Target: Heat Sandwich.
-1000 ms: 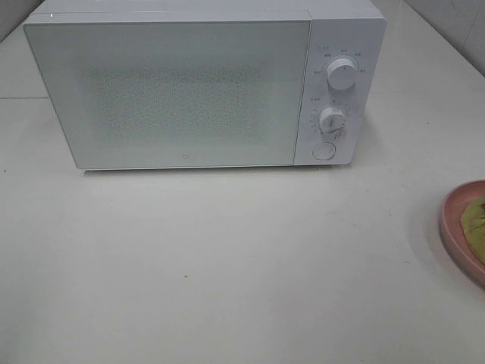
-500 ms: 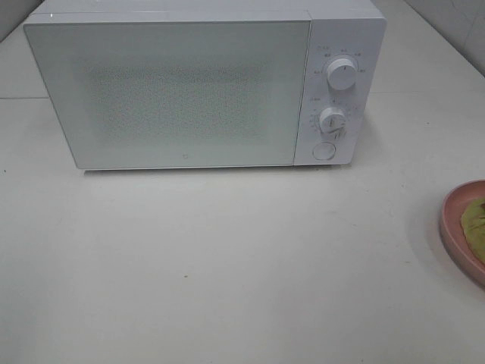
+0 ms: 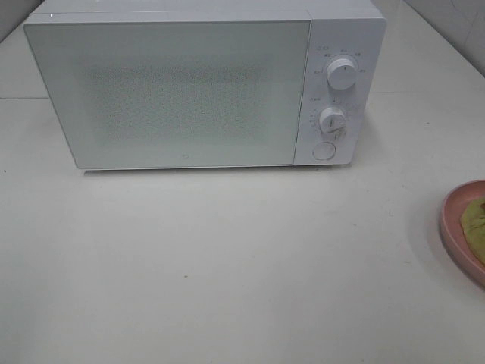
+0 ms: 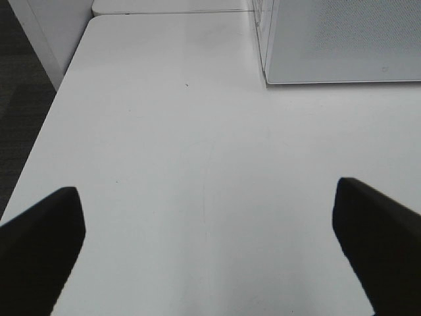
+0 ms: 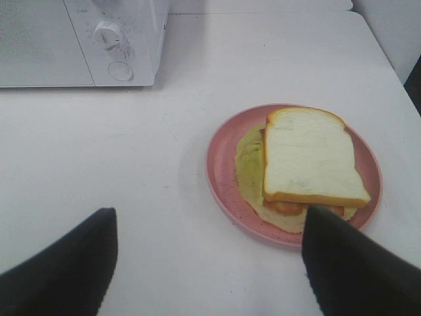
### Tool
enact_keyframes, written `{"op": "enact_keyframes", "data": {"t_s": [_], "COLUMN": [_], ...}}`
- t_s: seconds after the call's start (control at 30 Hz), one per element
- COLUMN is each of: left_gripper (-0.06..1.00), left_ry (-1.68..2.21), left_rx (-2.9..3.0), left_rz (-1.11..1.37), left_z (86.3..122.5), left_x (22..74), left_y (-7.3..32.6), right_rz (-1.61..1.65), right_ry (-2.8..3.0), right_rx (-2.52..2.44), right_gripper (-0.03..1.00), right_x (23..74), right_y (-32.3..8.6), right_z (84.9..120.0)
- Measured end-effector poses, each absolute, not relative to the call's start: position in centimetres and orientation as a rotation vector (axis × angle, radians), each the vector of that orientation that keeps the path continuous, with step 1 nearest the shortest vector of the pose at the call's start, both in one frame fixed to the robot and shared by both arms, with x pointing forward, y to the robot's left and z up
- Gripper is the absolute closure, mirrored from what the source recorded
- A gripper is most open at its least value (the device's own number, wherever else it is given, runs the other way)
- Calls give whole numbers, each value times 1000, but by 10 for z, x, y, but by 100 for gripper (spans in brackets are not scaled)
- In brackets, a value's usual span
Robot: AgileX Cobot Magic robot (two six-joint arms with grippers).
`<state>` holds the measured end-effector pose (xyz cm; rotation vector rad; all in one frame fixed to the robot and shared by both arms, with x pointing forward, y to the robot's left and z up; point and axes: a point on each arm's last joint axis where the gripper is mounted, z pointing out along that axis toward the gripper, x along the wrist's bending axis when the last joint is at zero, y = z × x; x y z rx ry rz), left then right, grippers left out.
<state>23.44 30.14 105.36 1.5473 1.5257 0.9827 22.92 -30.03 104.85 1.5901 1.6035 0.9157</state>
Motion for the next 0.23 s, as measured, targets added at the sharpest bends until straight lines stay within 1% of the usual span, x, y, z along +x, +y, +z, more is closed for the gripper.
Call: {"op": "enact_keyframes", "data": {"t_s": [0.23], "left_gripper": [-3], "left_ry": [1526], "left_rx": [1547], "left_rz": [983], "left_z": [1054], "left_x": [234], "left_y": [301], "right_rz": [915], "right_ry": [1604], "right_rx": [1591], "right_gripper": [22], "right_x": [229], "right_y": [-300], "right_z": [1048]}}
